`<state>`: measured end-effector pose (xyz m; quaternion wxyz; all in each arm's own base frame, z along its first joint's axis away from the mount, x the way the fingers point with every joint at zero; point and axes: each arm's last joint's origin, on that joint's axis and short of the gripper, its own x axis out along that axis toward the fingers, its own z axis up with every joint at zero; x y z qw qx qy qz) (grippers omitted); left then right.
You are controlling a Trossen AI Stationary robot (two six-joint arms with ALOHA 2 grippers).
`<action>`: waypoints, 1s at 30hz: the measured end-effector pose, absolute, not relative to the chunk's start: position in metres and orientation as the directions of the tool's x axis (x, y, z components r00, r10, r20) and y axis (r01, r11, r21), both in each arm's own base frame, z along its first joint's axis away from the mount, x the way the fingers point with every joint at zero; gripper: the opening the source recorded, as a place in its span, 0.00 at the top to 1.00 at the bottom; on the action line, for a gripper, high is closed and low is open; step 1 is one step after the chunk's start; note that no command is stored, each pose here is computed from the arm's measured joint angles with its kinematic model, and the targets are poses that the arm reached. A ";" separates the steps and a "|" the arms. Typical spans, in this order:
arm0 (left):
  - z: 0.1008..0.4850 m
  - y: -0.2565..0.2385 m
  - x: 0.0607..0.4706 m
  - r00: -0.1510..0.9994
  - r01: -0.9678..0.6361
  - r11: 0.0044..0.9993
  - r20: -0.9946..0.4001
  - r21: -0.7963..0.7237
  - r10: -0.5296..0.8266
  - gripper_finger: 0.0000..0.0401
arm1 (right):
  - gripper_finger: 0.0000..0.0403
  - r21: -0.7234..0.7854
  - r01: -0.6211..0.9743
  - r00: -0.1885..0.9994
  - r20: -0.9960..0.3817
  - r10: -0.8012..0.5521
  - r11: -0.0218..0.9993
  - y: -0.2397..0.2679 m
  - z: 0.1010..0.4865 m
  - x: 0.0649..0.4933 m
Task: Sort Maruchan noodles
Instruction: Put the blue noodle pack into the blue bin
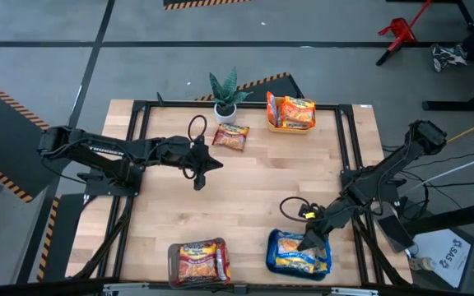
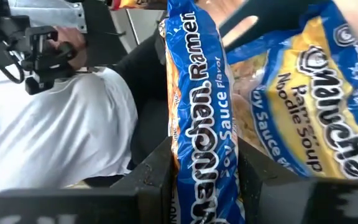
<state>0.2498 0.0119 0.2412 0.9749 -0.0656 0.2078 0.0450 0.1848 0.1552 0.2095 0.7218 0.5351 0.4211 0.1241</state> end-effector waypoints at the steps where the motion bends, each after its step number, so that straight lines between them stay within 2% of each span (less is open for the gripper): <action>1: 0.241 0.012 0.250 0.909 -0.119 0.987 -0.411 -0.107 0.065 1.00 | 0.76 0.875 0.273 0.613 -0.478 0.629 0.398 0.155 0.209 0.185; 16: 0.241 0.012 0.250 0.908 -0.133 0.986 -0.410 -0.100 0.081 1.00 | 0.75 0.849 0.310 0.585 -0.525 0.618 0.427 0.161 0.194 0.191; 30: 0.241 0.012 0.250 0.908 -0.133 0.986 -0.410 -0.101 0.081 1.00 | 0.52 0.801 0.408 0.552 -0.599 0.580 0.438 0.158 0.187 0.188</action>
